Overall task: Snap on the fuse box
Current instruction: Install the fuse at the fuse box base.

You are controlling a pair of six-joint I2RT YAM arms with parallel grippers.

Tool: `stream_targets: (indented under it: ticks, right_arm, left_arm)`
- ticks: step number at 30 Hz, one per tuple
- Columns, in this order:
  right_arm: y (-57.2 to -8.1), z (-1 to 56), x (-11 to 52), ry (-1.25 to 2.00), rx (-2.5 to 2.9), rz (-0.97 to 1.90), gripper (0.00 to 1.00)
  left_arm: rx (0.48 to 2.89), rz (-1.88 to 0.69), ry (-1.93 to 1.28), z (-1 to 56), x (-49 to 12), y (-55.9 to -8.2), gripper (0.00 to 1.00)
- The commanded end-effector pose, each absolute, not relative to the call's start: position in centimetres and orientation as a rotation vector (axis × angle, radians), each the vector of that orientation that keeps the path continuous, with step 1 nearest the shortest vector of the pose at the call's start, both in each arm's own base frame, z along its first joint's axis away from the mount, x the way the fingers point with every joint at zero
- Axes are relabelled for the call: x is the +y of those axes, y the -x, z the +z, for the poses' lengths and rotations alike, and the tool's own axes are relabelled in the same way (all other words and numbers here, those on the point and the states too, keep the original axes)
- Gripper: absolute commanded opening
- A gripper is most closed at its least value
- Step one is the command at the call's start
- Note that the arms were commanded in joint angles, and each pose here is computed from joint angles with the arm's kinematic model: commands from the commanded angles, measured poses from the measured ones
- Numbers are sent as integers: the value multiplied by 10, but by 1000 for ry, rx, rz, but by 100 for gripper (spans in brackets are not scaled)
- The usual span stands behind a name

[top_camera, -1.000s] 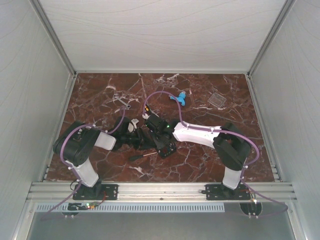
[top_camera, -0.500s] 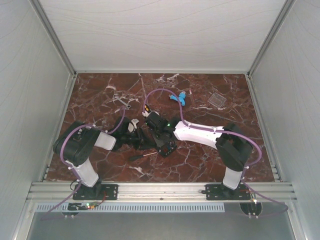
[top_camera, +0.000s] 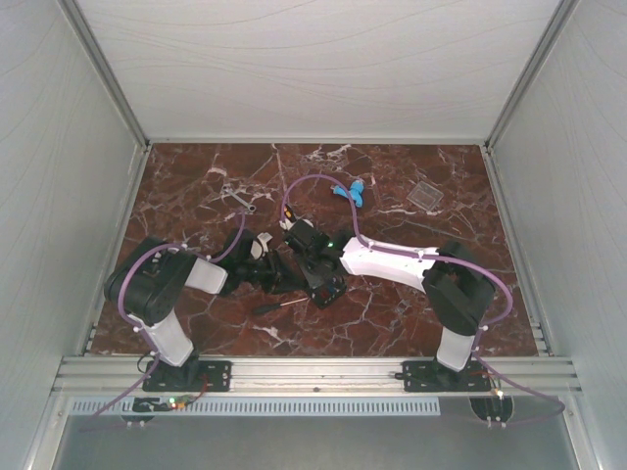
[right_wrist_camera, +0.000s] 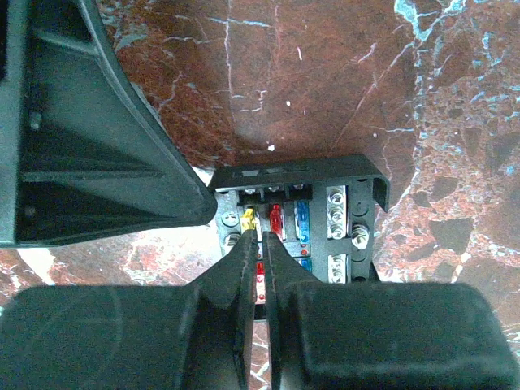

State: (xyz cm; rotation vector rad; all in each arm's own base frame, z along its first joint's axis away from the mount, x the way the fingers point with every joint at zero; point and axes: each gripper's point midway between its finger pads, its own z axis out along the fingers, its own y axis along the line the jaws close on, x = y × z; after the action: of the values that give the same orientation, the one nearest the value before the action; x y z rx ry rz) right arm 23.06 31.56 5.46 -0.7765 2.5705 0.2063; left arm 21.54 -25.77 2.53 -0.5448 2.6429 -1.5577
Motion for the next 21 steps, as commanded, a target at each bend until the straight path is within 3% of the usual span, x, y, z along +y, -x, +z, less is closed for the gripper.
stream_targets:
  ticks: [1, 7, 21]
  right_arm:
    - [-233, 70, 320, 797, 2530, 217, 5]
    - [-235, 79, 328, 828, 2519, 246, 12]
    - [-233, 58, 326, 849, 2590, 184, 12]
  left_arm:
    - [2609, -1579, 493, 32, -262, -220, 16]
    - [2609, -1579, 493, 32, -262, -220, 16]
    - [2609, -1581, 491, 33, -262, -221, 16]
